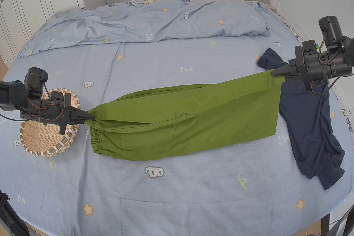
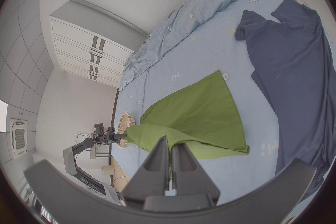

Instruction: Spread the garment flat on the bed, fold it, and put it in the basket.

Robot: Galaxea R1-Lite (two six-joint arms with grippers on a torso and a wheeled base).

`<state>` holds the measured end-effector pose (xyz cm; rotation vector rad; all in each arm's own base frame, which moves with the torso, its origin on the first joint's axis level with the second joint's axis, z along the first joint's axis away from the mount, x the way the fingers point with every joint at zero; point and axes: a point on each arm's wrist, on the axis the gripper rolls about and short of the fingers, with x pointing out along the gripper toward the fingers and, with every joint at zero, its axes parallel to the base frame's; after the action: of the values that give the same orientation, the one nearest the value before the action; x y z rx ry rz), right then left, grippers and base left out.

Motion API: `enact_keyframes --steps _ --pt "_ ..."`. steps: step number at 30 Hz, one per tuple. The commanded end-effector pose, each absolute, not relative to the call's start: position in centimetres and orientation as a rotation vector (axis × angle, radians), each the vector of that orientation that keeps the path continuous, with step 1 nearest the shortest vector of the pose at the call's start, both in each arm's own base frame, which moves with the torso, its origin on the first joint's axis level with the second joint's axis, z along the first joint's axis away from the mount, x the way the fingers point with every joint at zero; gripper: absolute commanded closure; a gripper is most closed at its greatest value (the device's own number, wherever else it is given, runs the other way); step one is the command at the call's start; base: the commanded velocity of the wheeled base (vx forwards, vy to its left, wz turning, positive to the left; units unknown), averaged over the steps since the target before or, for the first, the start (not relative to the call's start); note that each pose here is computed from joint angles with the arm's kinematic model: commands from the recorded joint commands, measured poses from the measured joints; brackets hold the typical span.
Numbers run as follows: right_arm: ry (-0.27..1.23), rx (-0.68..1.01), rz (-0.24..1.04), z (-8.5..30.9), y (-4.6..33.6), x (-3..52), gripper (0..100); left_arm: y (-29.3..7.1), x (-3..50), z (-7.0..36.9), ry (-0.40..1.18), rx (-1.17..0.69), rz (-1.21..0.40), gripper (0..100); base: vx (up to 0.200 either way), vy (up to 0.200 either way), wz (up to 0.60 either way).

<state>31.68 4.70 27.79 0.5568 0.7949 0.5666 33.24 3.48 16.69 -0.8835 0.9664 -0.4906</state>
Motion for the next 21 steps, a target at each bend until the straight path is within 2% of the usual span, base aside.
enact_keyframes --steps 1,11,14,21 --pt "0.827 0.564 0.556 26.5 5.1 34.7 100 3.9 36.2 15.3 0.977 -0.895 -0.482 100 0.000 0.000 0.00" --pt "0.841 0.575 0.552 26.7 5.3 34.9 100 4.5 37.0 16.1 0.944 -0.897 -0.478 100 0.000 0.000 0.00" --pt "0.812 0.552 0.590 27.9 5.6 33.2 100 4.1 36.7 16.1 0.955 -0.897 -0.483 100 0.000 0.000 0.00" --pt "0.727 0.471 0.677 27.7 5.6 31.2 100 3.9 35.0 17.4 0.937 -0.888 -0.492 100 0.000 0.000 0.00"
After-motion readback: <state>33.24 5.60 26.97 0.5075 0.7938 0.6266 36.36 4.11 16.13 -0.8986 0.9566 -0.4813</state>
